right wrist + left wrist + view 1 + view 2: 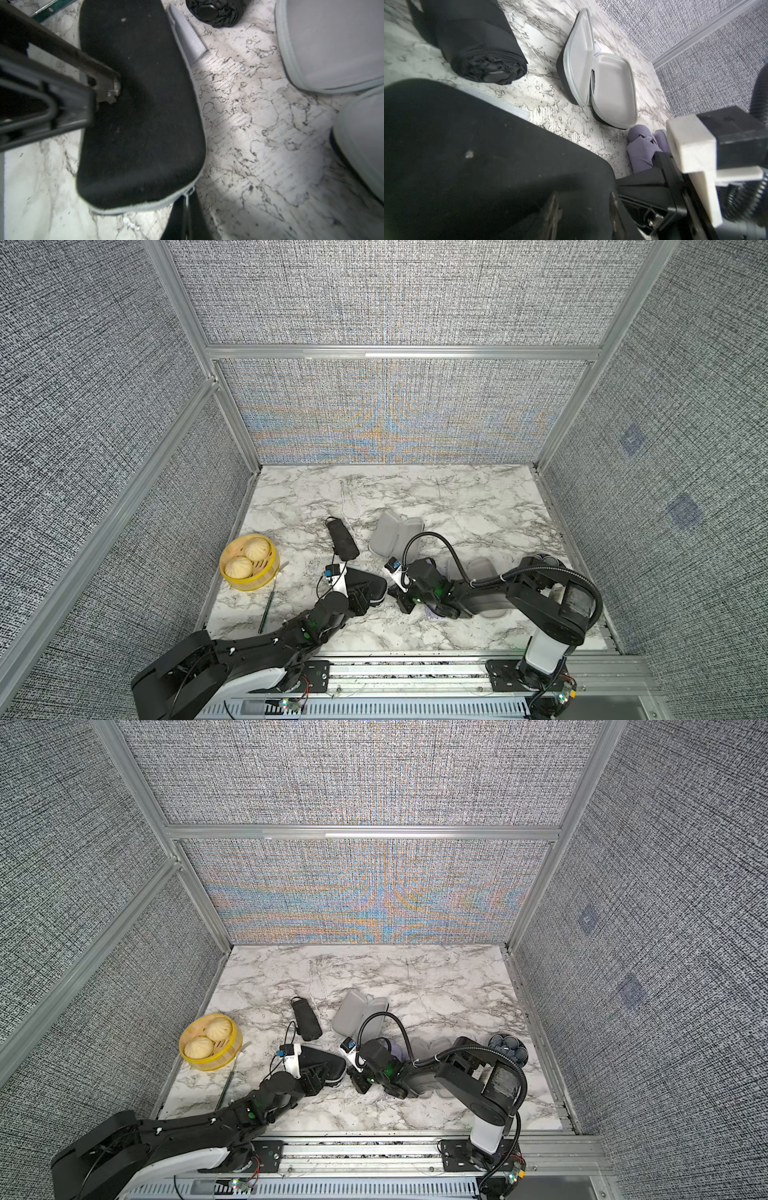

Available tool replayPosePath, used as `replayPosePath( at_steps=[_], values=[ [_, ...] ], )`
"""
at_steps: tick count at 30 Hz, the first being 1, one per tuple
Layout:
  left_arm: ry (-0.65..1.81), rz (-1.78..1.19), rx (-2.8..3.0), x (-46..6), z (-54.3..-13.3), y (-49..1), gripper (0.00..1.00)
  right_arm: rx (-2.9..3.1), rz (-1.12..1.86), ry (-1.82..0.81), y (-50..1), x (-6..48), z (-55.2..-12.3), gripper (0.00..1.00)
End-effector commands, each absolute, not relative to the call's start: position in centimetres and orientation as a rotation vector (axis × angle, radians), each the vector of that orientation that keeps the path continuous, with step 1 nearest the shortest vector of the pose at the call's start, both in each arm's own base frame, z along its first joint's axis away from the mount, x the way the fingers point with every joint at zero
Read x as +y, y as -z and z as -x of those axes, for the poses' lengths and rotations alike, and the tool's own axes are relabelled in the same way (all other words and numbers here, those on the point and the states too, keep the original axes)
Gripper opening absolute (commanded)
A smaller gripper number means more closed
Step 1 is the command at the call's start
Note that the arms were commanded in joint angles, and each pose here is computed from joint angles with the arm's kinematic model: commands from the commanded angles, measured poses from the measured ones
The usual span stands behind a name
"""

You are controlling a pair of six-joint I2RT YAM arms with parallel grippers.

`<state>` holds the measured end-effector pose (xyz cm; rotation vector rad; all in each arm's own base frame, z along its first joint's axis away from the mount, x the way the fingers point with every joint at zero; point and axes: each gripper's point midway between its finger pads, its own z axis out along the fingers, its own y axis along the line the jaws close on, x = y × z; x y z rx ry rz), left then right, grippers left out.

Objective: Put umbrellas into zippered umbrella sleeves
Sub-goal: Place the umbrella sleeve at the center of the board.

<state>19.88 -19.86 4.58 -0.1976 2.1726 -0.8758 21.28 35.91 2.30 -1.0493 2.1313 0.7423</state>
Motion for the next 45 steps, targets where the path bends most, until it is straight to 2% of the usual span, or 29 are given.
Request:
replayPosePath(
  at_steps=[1,4,6,9,18,22,36,45],
  values=[
    [0.531,0.242,2.437,-15.1,-17.3,2.7,0.40,2.110,1.136,-0.817,-2.5,36.3,-19.4,0.00],
    [0.515,0.252,2.443,-15.1,-17.4,3.3,0.36,2.112,1.147,-0.804,-2.6,35.5,-18.8,0.00],
    [0.531,0.276,2.409,-14.7,-17.6,3.2,0.29,2.119,1.153,-0.790,-2.7,35.1,-18.5,0.00],
    [0.403,0.278,2.436,-13.6,-17.6,3.5,0.29,2.122,1.168,-0.800,-2.8,35.2,-17.9,0.00],
    [0.386,0.303,2.449,-13.7,-17.7,4.6,0.22,2.156,1.074,-0.865,-3.2,37.0,-17.1,0.00],
    [0.445,0.310,2.444,-14.9,-18.0,5.0,0.22,2.137,1.093,-0.894,-3.5,38.3,-15.8,0.00],
    [0.402,0.297,2.437,-14.6,-18.3,4.4,0.21,2.069,1.083,-1.054,-5.2,43.2,-14.6,0.00],
    [0.417,0.326,2.407,-14.1,-18.3,3.0,0.21,2.084,1.019,-1.048,-4.4,43.5,-15.8,0.00]
  ],
)
